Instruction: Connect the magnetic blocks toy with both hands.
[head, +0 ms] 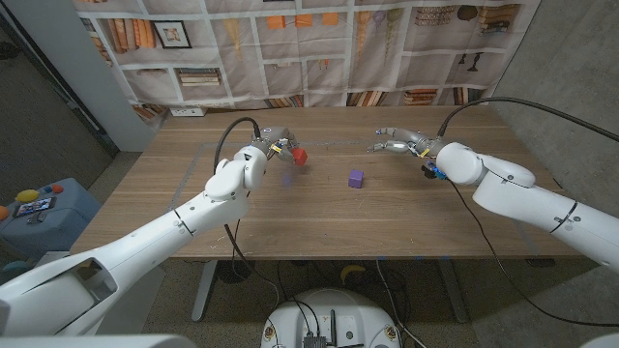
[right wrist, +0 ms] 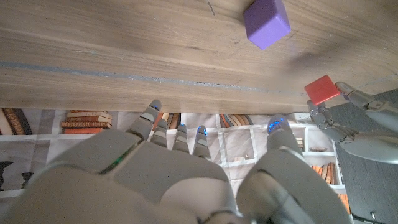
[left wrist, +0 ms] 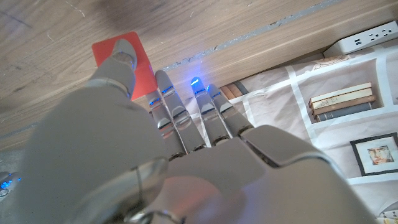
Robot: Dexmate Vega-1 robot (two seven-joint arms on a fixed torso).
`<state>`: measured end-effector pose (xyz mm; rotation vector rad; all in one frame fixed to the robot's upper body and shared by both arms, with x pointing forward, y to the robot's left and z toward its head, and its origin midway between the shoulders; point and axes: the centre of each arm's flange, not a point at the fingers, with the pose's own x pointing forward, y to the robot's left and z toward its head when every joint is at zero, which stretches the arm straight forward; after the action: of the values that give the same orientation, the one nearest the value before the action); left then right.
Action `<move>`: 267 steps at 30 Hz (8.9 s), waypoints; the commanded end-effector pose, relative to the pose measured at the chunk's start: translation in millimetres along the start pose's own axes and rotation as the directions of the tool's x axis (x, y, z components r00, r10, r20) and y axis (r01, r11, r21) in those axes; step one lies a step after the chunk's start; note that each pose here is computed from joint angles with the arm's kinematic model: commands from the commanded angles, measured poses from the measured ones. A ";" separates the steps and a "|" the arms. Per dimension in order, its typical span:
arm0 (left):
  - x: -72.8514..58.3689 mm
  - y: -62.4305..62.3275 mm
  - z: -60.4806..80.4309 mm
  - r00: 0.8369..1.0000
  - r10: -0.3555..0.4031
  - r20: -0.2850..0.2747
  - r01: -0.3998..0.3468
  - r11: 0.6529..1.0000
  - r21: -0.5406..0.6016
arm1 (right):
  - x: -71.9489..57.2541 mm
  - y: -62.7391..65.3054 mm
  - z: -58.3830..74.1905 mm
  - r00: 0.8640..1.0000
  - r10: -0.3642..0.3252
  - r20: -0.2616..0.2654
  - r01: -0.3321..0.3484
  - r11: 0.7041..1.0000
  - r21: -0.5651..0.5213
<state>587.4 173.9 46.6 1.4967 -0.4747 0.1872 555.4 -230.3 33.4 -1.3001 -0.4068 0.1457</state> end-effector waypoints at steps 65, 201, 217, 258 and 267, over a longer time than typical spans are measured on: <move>-25.4 -18.8 11.1 0.998 0.003 -0.059 -0.011 0.989 -0.145 | 25.4 75.5 40.5 0.988 0.107 -0.114 -0.134 0.954 -0.269; -13.8 -48.1 52.2 0.992 0.128 -0.022 -0.129 0.942 -0.309 | 25.6 53.1 78.5 0.950 -0.213 -0.227 0.124 0.928 -0.352; -9.9 -50.0 53.0 0.989 0.139 -0.052 -0.148 0.923 -0.356 | 28.1 56.9 95.2 0.953 -0.246 -0.179 0.154 0.898 -0.412; -5.0 -55.5 66.4 0.995 0.095 -0.016 -0.094 0.924 -0.370 | 29.2 52.6 116.8 0.956 -0.266 -0.120 0.184 0.868 -0.460; -6.0 -57.0 67.7 0.996 0.088 -0.011 -0.086 0.925 -0.371 | 29.4 54.8 120.2 0.962 -0.252 -0.101 0.179 0.868 -0.463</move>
<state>592.5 106.0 -6.1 1.1032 -0.5512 0.1648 545.6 -101.7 12.3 -1.6876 -0.4460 -0.2774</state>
